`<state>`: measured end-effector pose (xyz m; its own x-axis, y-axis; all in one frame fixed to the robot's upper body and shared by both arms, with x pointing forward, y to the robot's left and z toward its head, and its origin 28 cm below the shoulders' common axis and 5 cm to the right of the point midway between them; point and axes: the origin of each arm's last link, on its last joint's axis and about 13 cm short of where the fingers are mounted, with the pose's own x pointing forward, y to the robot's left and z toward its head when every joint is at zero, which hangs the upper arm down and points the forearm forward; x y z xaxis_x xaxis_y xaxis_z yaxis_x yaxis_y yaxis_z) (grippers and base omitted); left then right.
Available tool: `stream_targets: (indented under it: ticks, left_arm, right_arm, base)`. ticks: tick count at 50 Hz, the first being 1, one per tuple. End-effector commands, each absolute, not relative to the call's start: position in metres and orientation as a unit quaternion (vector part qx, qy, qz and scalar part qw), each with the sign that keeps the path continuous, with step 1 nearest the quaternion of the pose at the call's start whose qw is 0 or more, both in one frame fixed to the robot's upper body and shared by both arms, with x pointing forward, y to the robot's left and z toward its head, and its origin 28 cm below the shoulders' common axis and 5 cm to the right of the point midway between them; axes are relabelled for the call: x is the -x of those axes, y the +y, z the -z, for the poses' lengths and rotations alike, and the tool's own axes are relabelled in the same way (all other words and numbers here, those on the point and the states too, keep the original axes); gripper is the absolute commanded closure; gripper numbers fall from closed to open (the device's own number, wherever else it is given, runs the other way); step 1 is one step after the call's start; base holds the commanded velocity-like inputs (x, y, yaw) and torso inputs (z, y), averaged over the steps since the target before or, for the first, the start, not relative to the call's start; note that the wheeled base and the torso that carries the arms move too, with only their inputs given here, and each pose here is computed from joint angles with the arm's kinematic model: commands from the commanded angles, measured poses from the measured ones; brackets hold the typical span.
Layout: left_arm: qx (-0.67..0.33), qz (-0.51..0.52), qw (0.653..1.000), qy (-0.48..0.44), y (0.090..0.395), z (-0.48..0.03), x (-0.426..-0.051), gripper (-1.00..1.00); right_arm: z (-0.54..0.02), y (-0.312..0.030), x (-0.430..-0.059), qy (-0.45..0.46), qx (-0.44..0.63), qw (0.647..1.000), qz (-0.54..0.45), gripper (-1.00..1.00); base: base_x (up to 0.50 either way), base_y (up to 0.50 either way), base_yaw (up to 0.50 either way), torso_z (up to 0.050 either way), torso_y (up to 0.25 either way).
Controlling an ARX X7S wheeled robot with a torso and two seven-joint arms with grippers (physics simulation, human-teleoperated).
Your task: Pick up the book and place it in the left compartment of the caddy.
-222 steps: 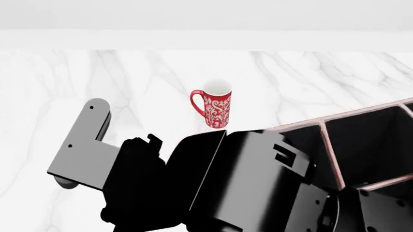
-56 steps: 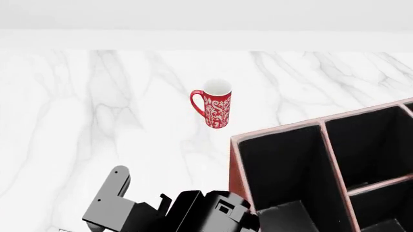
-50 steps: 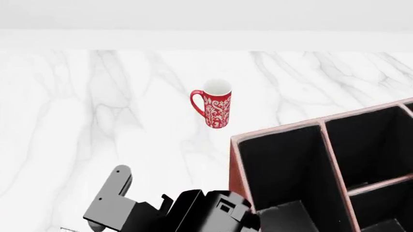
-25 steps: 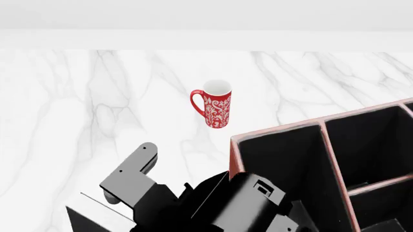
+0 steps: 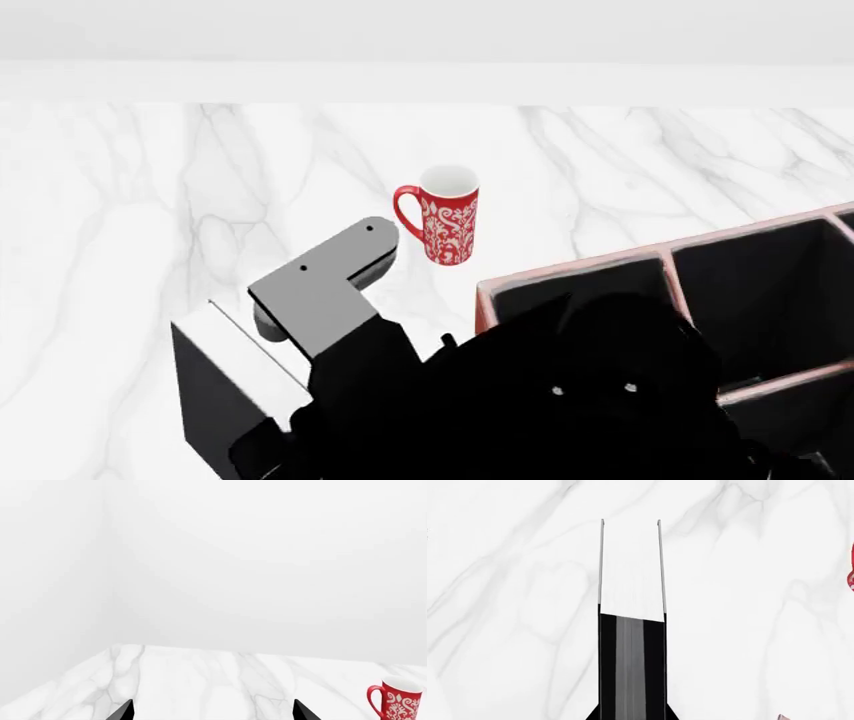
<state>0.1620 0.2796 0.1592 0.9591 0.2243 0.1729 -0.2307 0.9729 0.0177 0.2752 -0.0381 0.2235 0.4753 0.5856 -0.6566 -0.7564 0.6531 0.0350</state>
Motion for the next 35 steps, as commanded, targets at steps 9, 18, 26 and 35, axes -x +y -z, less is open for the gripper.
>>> stream_targets:
  ticks: [9,18,26,35]
  left_arm:
    - [-0.019,-0.118,0.989,-0.084,0.28,-0.159,-0.163,-1.0]
    - [-0.018,-0.119,0.989,-0.083,0.28,-0.159,-0.164,-1.0]
    - [-0.019,-0.119,0.989,-0.081,0.28,-0.158,-0.165,-1.0]
    - [-0.021,-0.119,0.989,-0.081,0.28,-0.157,-0.166,-1.0]
  right_arm:
    - [-0.298,-0.047,-0.245,0.283,0.104,0.884,-0.357,1.0]
    - [-0.318,-0.05,-0.238,0.27,0.09,0.899,-0.331,1.0]
    - [-0.336,-0.057,-0.229,0.256,0.073,0.911,-0.314,1.0]
    - [-0.35,-0.067,-0.218,0.259,0.071,0.917,-0.294,1.0]
  base:
    - [0.0,0.0,0.0,0.0,0.001]
    - [0.0,0.0,0.0,0.0,0.0]
    - [0.0,0.0,0.0,0.0,0.001]
    - [0.0,0.0,0.0,0.0,0.001]
